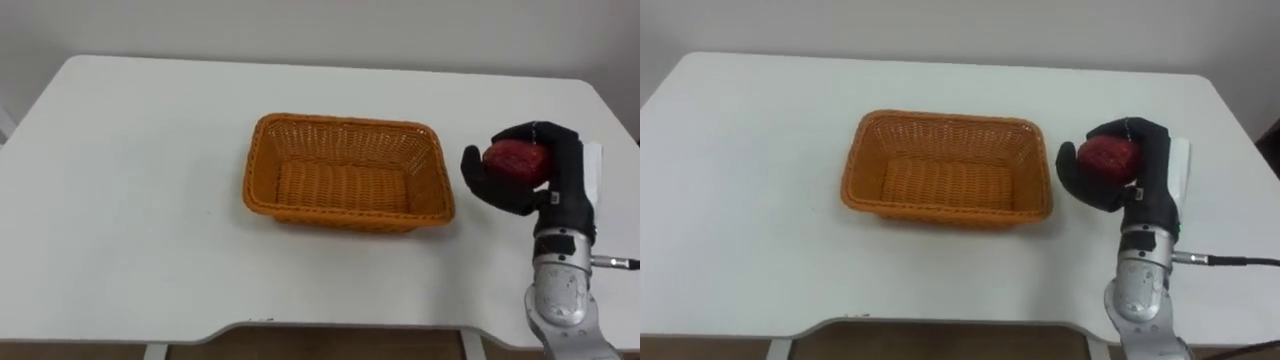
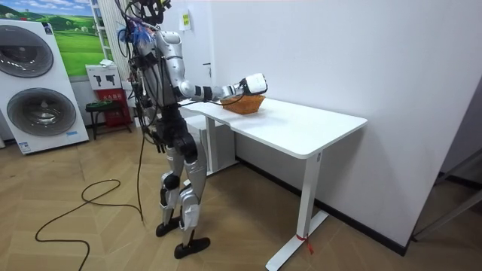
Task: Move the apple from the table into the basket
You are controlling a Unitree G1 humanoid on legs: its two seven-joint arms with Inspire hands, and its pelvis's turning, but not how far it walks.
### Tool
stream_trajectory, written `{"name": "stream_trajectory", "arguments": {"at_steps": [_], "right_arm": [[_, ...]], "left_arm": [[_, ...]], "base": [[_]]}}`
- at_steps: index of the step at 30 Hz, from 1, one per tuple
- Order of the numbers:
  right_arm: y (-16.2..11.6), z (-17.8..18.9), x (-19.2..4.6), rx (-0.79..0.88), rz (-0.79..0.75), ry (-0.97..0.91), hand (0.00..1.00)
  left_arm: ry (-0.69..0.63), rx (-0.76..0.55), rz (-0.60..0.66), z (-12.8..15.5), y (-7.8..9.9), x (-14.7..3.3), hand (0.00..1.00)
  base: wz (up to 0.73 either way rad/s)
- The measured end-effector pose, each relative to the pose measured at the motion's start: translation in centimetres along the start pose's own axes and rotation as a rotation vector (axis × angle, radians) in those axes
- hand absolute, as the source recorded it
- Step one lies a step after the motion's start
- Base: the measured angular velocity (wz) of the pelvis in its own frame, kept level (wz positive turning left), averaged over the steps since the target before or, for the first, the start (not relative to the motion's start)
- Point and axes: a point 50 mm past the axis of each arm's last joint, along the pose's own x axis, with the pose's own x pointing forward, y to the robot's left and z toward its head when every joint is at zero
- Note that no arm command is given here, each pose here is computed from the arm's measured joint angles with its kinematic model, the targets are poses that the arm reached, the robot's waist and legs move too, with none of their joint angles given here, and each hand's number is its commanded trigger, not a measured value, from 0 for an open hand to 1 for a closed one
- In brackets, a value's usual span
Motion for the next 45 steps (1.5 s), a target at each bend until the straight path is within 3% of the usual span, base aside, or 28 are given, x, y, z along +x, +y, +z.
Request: {"name": "stream_trajectory", "arguments": {"at_steps": [8, 18, 19, 20, 21, 33, 45], "right_arm": [[0.9, 2.4, 1.9, 0.005, 0.014, -0.104, 1.00], [1.7, 2.7, 2.5, 0.000, 0.072, -0.099, 1.00], [1.8, 2.5, 2.8, -0.003, 0.075, -0.089, 0.65], [1.9, 2.3, 3.1, -0.008, 0.078, -0.075, 0.38], [2.0, 2.2, 3.2, -0.012, 0.082, -0.068, 0.00], [2.8, 0.5, 3.6, -0.069, 0.225, 0.050, 0.00], [2.9, 0.3, 3.6, -0.074, 0.232, 0.067, 0.00]], "left_arm": [[0.000, 0.002, -0.002, 0.1, -0.1, 0.0, 0.00], [-0.015, 0.070, -0.056, 0.8, -0.3, 0.1, 0.00], [-0.013, 0.084, -0.058, 0.8, -0.4, 0.1, 0.00], [-0.017, 0.101, -0.058, 1.0, -0.4, 0.1, 0.00], [-0.021, 0.106, -0.057, 1.1, -0.3, 0.1, 0.00], [-0.023, 0.103, -0.043, 1.6, -0.1, 0.1, 0.00], [-0.023, 0.098, -0.043, 1.8, -0.1, 0.1, 0.00]], "base": [[0.06], [0.11], [0.00], [0.03], [0.06], [0.03], [0.00]]}}
